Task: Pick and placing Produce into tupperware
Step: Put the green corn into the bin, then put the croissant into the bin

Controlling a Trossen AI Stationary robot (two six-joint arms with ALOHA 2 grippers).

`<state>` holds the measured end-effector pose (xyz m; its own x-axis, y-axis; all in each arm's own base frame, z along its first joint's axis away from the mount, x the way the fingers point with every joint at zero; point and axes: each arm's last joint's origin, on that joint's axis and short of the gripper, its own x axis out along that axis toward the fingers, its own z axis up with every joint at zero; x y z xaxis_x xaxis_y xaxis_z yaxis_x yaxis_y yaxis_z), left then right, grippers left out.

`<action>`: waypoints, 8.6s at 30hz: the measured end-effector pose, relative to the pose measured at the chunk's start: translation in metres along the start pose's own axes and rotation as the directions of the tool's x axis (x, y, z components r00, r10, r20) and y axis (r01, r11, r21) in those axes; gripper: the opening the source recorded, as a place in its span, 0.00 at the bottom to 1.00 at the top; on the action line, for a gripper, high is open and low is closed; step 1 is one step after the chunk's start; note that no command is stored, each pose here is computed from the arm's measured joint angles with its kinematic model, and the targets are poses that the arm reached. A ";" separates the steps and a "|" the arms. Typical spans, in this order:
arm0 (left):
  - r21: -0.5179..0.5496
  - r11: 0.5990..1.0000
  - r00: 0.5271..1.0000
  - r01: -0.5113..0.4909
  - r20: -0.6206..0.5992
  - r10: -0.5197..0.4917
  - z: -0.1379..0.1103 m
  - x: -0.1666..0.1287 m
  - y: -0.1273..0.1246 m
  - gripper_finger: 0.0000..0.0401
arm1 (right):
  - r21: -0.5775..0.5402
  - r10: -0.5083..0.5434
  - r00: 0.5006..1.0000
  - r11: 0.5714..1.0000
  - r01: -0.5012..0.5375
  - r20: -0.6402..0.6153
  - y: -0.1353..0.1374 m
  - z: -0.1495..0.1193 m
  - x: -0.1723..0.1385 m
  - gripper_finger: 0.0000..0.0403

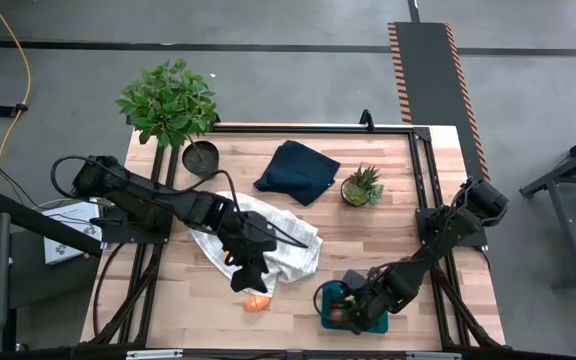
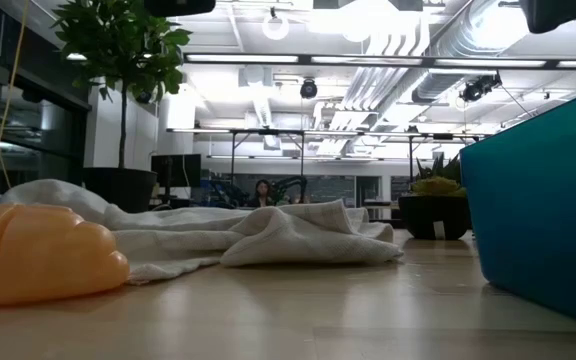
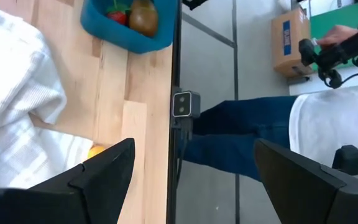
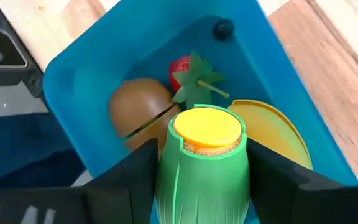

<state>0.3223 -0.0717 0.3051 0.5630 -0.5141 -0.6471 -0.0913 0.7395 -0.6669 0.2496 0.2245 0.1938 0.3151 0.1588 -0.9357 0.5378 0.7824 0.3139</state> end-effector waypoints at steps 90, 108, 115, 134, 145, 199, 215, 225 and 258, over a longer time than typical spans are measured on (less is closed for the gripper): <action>0.065 0.899 0.879 -0.434 0.250 0.406 -0.161 0.124 0.033 0.78 | -0.220 0.044 0.798 0.969 0.112 0.601 0.057 0.085 -0.132 0.61; 0.152 0.874 0.867 -0.462 0.284 0.410 -0.162 0.138 0.038 0.78 | -0.220 0.043 0.798 0.969 0.113 0.601 0.057 0.085 -0.131 0.61; 0.158 0.877 0.875 -0.453 0.268 0.404 -0.163 0.140 0.038 0.78 | -0.220 0.043 0.798 0.969 0.114 0.601 0.057 0.085 -0.131 0.61; 0.170 0.839 0.847 -0.516 0.247 0.471 -0.167 0.143 0.047 0.78 | -0.205 0.037 0.791 0.972 0.113 0.611 0.057 0.085 -0.132 0.61; 0.334 0.804 0.871 -0.491 0.211 0.444 -0.168 0.144 0.046 0.78 | -0.206 0.037 0.791 0.972 0.114 0.610 0.057 0.085 -0.132 0.61; 0.529 0.754 0.916 -0.390 0.137 0.378 -0.155 0.149 0.054 0.45 | -0.208 0.005 0.802 0.967 0.148 0.597 0.053 0.084 -0.130 0.61; 0.520 0.765 0.922 -0.379 0.146 0.358 -0.154 0.150 0.052 0.47 | -0.200 0.005 0.802 0.969 0.142 0.597 0.053 0.084 -0.130 0.61; 0.493 0.787 0.928 -0.372 0.184 0.324 -0.151 0.151 0.049 0.48 | -0.200 0.006 0.802 0.970 0.142 0.597 0.054 0.084 -0.130 0.61; 0.548 0.520 0.755 -0.655 0.494 0.432 -0.035 0.108 -0.038 0.48 | 0.356 0.061 0.734 0.845 -0.398 0.677 -0.023 0.005 -0.104 0.61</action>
<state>0.3576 -0.1704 0.2471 0.7912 0.1455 -0.5941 0.0336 0.9595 0.2797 0.2085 0.1865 0.2847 0.7929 -0.2433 -0.5587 0.6077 0.3838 0.6953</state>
